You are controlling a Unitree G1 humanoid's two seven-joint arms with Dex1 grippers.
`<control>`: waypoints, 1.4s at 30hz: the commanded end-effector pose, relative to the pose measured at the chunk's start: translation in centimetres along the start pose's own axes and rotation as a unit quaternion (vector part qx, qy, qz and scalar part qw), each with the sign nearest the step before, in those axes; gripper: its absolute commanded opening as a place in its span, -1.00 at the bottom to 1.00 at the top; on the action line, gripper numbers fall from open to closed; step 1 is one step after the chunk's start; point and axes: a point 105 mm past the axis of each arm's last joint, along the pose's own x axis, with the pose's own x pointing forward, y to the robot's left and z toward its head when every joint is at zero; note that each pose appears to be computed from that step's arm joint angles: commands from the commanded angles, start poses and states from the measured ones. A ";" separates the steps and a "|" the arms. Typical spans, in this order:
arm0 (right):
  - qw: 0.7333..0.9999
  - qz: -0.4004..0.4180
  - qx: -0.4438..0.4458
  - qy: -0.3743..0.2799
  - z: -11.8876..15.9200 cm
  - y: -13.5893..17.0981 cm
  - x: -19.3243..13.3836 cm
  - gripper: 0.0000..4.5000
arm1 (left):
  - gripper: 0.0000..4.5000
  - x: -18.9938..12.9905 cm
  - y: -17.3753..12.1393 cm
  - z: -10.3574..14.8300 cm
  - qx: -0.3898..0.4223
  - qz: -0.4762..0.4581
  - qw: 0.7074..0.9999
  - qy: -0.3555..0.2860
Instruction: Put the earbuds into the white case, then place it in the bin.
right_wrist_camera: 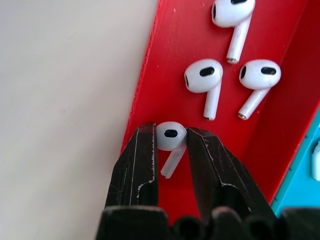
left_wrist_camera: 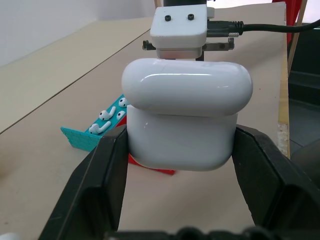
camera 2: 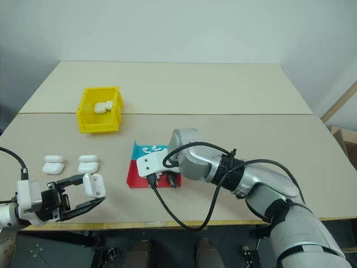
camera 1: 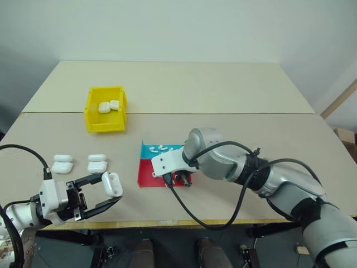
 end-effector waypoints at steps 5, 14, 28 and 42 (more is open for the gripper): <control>0.981 -0.113 0.071 -0.143 0.9 -2.1 -8.7 -0.58 | 0.25 1.8 -0.4 2.7 -0.011 -0.021 0.996 -0.081; 0.888 -0.258 0.144 -0.353 -0.3 -2.6 -17.3 -0.58 | 0.25 4.7 -0.5 5.9 -0.050 -0.061 0.979 -0.186; 0.758 -0.287 0.082 -0.580 0.7 2.2 -20.9 -0.58 | 0.25 8.3 -1.6 8.7 -0.080 -0.134 0.947 -0.281; 0.680 -0.244 0.034 -0.691 1.9 4.3 -20.4 -0.58 | 0.25 9.0 -3.0 9.3 -0.092 -0.149 0.940 -0.291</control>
